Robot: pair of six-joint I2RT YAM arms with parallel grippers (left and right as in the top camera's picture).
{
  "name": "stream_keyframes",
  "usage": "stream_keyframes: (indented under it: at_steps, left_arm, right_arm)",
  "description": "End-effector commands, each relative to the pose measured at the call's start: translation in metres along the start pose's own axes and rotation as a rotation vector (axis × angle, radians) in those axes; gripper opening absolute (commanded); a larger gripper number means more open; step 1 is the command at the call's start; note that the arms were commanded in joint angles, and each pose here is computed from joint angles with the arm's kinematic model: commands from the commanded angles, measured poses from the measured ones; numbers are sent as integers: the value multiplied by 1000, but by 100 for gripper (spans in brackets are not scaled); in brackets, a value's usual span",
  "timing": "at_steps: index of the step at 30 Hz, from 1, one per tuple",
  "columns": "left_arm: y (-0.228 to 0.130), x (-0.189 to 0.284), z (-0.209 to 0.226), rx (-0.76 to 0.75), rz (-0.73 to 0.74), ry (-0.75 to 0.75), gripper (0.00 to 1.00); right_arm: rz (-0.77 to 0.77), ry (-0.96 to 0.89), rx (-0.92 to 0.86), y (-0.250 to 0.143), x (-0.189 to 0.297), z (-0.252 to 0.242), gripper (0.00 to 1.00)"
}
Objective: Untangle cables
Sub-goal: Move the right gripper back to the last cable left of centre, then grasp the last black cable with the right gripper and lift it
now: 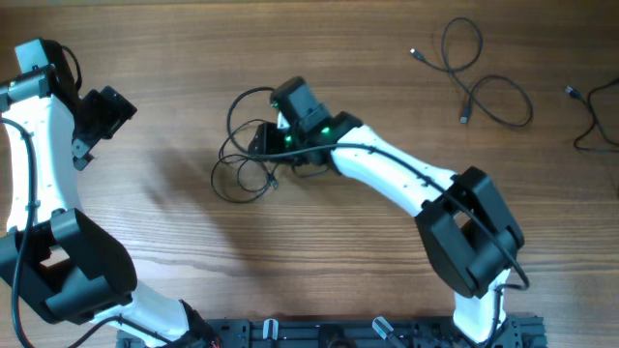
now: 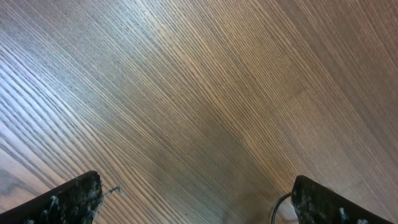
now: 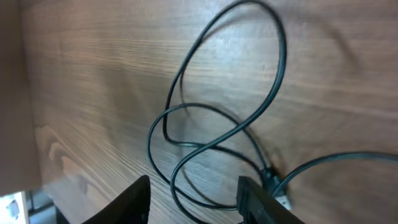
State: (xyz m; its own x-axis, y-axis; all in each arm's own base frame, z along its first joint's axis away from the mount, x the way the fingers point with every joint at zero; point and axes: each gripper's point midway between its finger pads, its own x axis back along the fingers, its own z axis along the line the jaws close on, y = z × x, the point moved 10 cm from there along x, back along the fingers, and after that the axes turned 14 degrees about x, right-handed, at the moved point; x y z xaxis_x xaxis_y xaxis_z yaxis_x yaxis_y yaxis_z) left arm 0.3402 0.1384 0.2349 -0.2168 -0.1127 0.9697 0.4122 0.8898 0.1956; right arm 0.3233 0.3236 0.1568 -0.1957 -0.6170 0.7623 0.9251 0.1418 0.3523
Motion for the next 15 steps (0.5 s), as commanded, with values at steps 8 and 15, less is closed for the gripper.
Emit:
stream_keyframes:
  at_steps: [8,15]
  left_arm:
    - [-1,-1,1,12,9,-2,100]
    - [-1,-1,1,12,9,-2,100]
  right_arm:
    - [-108,-118,-605,-20,-9,22,52]
    - [-140,-71,-725,-23,-21,29,40]
